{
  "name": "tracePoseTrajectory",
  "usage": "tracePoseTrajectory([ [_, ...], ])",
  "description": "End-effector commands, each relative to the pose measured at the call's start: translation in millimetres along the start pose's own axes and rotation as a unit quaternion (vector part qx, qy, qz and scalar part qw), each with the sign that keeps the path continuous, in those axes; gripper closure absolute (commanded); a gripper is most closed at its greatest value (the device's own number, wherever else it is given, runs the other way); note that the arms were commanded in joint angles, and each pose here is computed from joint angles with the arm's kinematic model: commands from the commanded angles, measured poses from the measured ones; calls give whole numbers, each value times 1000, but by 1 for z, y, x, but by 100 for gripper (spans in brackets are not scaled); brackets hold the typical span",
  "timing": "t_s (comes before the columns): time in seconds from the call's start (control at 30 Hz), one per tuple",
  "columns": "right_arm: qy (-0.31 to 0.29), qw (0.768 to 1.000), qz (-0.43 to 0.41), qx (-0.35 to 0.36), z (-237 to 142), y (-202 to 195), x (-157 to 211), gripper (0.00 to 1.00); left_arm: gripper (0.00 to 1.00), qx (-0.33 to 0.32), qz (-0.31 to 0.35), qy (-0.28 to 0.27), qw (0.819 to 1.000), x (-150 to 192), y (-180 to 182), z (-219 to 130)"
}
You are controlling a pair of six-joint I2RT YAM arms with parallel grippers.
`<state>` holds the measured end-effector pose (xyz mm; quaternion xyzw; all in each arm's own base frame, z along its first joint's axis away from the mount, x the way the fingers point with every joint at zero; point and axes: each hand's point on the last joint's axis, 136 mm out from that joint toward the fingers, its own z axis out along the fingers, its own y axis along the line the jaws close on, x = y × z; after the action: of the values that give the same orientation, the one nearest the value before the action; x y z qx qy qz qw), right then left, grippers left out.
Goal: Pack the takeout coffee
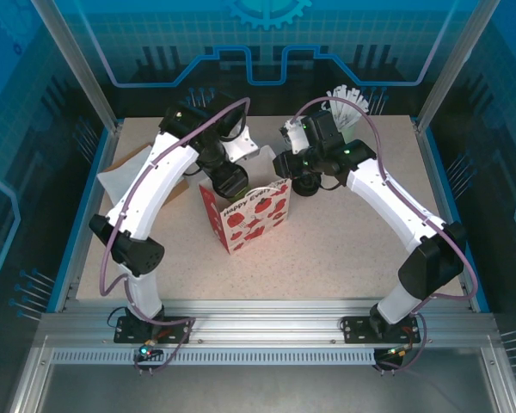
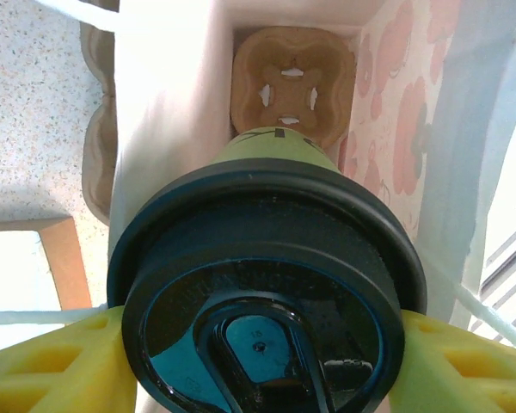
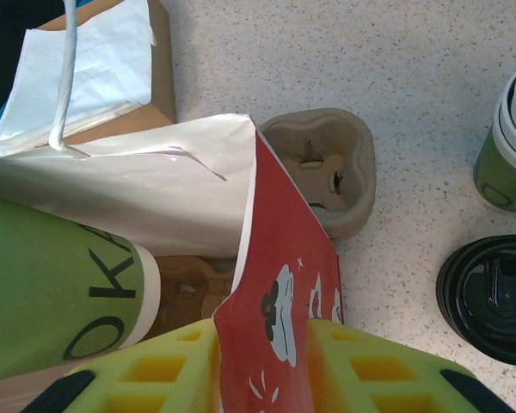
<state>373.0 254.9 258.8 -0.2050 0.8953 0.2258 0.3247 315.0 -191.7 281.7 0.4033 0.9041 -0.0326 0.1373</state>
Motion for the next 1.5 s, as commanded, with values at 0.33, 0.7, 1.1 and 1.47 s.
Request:
tracePoseTrajectory([
  [0.33,10,1000,-9,-6,12,3,1,71,56,-6,30,72,997,17,-3,26],
  [0.7,6,1000,-9,-7,11,2,0,72,56,-9,38,95,995,24,1,39],
  [1.1,8,1000,-8,-10,13,2,2,73,55,-6,34,127,991,30,7,57],
  [1.47,7,1000,-6,-9,12,1,2,73,55,-2,27,138,990,30,11,69],
])
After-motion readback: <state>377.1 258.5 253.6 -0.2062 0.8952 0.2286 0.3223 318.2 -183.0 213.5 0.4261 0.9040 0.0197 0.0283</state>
